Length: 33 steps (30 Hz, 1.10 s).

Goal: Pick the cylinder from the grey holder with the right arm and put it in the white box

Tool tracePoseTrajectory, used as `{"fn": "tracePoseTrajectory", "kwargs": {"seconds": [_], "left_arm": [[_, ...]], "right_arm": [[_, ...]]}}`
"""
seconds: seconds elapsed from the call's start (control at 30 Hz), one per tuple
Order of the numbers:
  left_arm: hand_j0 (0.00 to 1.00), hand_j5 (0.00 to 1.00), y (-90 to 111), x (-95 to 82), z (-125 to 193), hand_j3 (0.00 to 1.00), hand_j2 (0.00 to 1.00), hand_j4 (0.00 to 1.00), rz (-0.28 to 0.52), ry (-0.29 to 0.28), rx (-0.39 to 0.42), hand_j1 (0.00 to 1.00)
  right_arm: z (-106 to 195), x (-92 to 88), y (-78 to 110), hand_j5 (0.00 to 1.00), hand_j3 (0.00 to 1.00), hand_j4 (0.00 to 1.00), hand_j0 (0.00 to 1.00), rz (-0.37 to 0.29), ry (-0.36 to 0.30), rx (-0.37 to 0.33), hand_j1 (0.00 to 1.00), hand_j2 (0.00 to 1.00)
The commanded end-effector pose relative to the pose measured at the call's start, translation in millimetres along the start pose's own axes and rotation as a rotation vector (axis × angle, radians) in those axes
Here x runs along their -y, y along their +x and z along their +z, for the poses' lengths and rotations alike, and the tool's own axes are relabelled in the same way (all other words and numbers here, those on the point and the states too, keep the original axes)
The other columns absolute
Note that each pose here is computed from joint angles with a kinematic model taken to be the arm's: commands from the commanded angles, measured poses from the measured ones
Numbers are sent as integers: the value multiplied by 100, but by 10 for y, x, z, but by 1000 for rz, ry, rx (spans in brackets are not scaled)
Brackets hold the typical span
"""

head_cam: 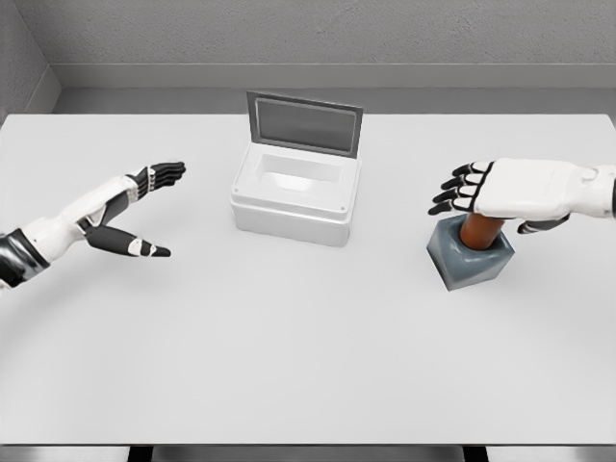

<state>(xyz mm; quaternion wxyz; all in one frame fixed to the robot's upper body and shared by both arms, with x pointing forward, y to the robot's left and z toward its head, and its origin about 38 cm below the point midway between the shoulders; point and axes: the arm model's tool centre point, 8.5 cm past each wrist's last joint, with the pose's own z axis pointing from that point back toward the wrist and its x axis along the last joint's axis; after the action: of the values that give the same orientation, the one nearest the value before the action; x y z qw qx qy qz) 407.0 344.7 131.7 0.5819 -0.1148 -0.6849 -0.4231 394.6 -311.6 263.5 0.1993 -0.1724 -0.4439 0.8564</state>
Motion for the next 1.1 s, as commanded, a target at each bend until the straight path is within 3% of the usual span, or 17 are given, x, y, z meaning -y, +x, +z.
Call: {"fn": "tracePoseTrajectory", "kwargs": {"seconds": [0.0, 0.03, 0.2, 0.37, 0.43, 0.5, 0.57, 0.7, 0.9, 1.07], "left_arm": [[100, 100, -104, 16, 67, 100, 100, 100, 1, -6, -39, 100], [100, 100, -150, -37, 104, 100, 100, 100, -7, 8, -58, 100], [100, 100, -224, 77, 135, 100, 100, 100, -10, -30, -83, 100], [100, 100, -248, 130, 113, 100, 100, 100, -11, -48, -87, 100], [100, 100, -249, 154, 99, 100, 100, 100, -20, -59, -87, 100], [100, 100, -244, 170, 88, 100, 100, 100, -26, -67, -85, 100], [100, 100, -244, 178, 87, 100, 100, 100, -27, -70, -85, 100], [100, 100, -240, 241, 67, 100, 100, 100, -34, -96, -83, 100], [100, 100, -236, 232, 69, 100, 100, 100, -36, -95, -84, 100], [100, 100, -229, 222, 65, 100, 100, 100, -38, -93, -82, 100]], "right_arm": [[-10, -3, -1, 100, 100, 100, 100, -4, -1, 0, 100, 100], [-5, -5, -3, 100, 100, 100, 100, -4, 0, -1, 100, 100], [-7, -11, -1, 98, 98, 98, 98, -5, 1, 0, 98, 98], [-5, -5, -3, 85, 85, 85, 85, -4, 0, -1, 85, 85], [-7, -11, -1, 75, 75, 75, 75, -5, 1, 0, 75, 75], [-7, -11, -1, 54, 54, 54, 54, -5, 1, 0, 54, 54], [-9, -15, 2, 52, 52, 52, 52, -7, 0, 1, 52, 52], [-14, -25, 7, 31, 31, 31, 31, -9, 2, 3, 31, 31], [31, 50, -32, 31, 31, 31, 31, 0, -13, -10, 31, 31], [93, 313, -100, 32, 32, 32, 32, 40, -64, -29, 32, 32]]}}
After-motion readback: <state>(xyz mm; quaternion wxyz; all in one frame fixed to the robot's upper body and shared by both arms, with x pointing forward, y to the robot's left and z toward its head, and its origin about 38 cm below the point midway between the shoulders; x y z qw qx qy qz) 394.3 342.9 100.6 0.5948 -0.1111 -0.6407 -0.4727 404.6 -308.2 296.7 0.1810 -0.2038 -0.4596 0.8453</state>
